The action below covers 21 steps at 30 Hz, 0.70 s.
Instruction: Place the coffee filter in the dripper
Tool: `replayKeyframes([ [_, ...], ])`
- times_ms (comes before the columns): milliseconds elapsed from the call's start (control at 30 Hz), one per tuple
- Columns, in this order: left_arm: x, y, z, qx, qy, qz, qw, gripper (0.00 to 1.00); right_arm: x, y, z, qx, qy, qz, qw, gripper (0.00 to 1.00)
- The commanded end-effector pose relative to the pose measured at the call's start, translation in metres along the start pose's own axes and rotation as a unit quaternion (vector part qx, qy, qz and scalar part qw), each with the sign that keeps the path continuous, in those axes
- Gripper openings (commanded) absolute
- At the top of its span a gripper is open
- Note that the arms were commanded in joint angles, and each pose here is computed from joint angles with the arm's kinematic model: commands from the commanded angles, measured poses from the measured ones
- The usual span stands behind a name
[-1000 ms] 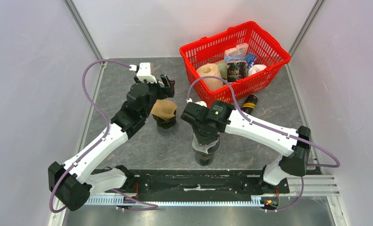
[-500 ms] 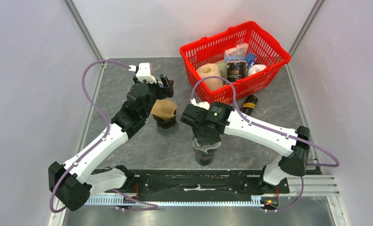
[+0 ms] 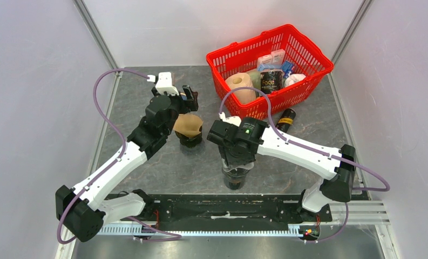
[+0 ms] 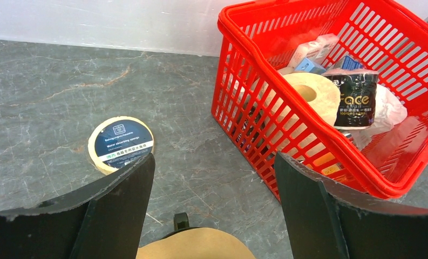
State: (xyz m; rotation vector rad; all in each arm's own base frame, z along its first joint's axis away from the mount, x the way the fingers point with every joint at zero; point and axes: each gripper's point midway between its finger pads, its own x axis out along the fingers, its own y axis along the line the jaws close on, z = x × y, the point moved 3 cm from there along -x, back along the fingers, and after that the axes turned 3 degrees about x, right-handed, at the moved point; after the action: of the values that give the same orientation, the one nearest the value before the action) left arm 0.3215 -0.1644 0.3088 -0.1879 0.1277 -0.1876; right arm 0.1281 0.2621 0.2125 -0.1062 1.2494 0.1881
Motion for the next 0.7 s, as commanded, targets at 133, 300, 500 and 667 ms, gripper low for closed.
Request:
replayKeyframes([
  [133, -0.0034, 0.0065, 0.0134, 0.001, -0.032, 0.014, 0.999, 0.88, 0.0038, -0.0075, -0.0027, 0.006, -0.006, -0.022, 1.0, 0.69],
  [300, -0.0053, 0.0077, 0.0151, 0.0, -0.035, 0.015, 0.999, 0.88, 0.0032, -0.0065, -0.002, 0.006, -0.008, -0.016, 1.0, 0.68],
  [500, -0.0049, 0.0073, 0.0146, 0.0, -0.034, 0.014, 0.999, 0.88, -0.0013, -0.0071, 0.0025, 0.007, -0.022, -0.013, 1.0, 0.6],
  [667, -0.0053, 0.0065, 0.0148, 0.0, -0.035, 0.012, 0.999, 0.88, -0.0036, -0.0071, 0.0048, 0.005, -0.028, -0.011, 1.0, 0.5],
])
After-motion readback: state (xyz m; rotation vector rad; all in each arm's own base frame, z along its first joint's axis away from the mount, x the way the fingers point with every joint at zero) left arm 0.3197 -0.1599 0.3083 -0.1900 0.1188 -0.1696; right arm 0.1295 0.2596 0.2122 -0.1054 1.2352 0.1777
